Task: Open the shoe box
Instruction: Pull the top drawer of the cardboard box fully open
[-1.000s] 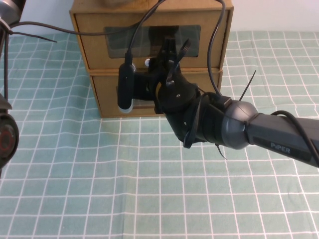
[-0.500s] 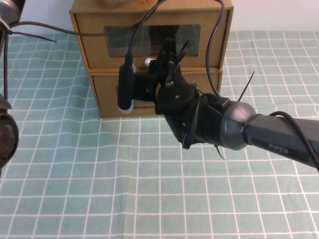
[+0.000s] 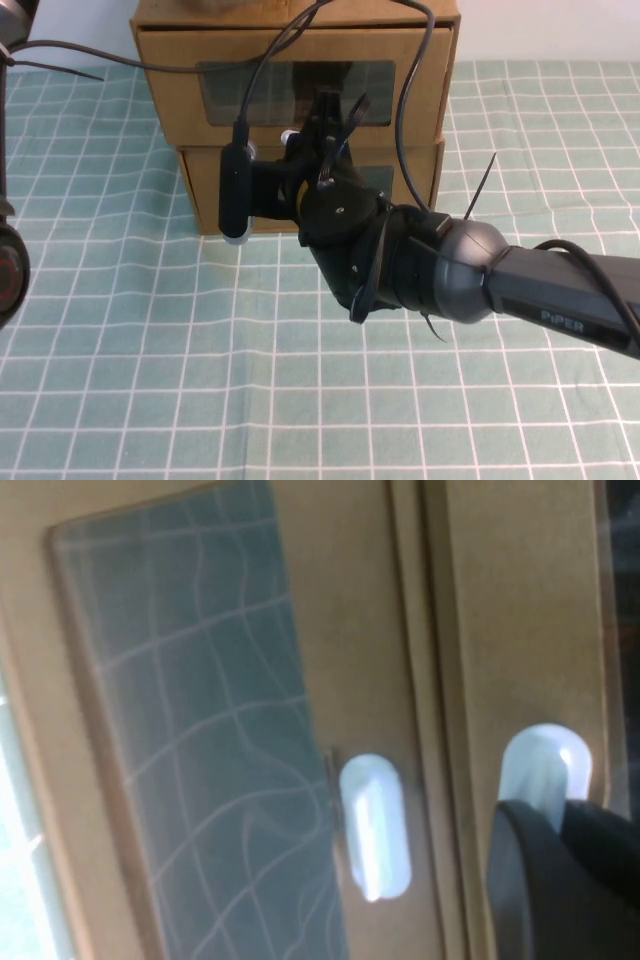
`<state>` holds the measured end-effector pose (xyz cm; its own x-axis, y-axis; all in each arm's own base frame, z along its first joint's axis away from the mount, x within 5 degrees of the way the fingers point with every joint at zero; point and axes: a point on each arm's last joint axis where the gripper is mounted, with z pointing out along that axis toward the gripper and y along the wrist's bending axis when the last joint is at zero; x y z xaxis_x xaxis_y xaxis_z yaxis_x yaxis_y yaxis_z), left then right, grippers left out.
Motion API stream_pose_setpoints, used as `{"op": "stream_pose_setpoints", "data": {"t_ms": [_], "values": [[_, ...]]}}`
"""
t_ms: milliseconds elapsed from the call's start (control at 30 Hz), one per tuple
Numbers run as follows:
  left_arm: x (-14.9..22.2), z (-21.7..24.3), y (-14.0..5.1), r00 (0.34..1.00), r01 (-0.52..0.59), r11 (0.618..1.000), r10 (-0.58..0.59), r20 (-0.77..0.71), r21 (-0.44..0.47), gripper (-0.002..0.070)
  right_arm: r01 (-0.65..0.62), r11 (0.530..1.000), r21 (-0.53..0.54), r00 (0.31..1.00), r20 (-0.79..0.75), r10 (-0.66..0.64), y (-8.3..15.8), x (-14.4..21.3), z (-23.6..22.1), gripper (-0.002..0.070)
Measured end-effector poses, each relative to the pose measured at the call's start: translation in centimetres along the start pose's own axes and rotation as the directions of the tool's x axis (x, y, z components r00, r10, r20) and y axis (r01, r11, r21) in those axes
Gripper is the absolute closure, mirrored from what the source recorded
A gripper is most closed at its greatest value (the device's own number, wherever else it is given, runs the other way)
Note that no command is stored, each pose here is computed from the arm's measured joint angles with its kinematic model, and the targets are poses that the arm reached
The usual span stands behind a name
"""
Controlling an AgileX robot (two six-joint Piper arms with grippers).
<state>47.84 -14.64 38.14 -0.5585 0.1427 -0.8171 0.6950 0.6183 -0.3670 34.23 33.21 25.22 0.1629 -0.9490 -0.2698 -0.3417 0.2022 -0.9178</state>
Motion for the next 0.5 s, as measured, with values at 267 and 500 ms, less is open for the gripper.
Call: {"op": "stream_pose_setpoints", "data": {"t_ms": [267, 500], "values": [[0.0, -0.1, 0.1, 1.0, 0.008, 1.0, -0.008, 0.0, -0.003, 0.068, 0.025, 0.999, -0.043, 1.0, 0.003, -0.025, 0.4, -0.3, -2.6, 0.0669], [0.2, 0.4, 0.3, 1.0, 0.027, 0.999, -0.028, 0.003, 0.025, 0.068, 0.063, 0.996, -0.068, 0.998, -0.004, -0.063, 1.3, 0.0, -5.3, 0.0669]]}}
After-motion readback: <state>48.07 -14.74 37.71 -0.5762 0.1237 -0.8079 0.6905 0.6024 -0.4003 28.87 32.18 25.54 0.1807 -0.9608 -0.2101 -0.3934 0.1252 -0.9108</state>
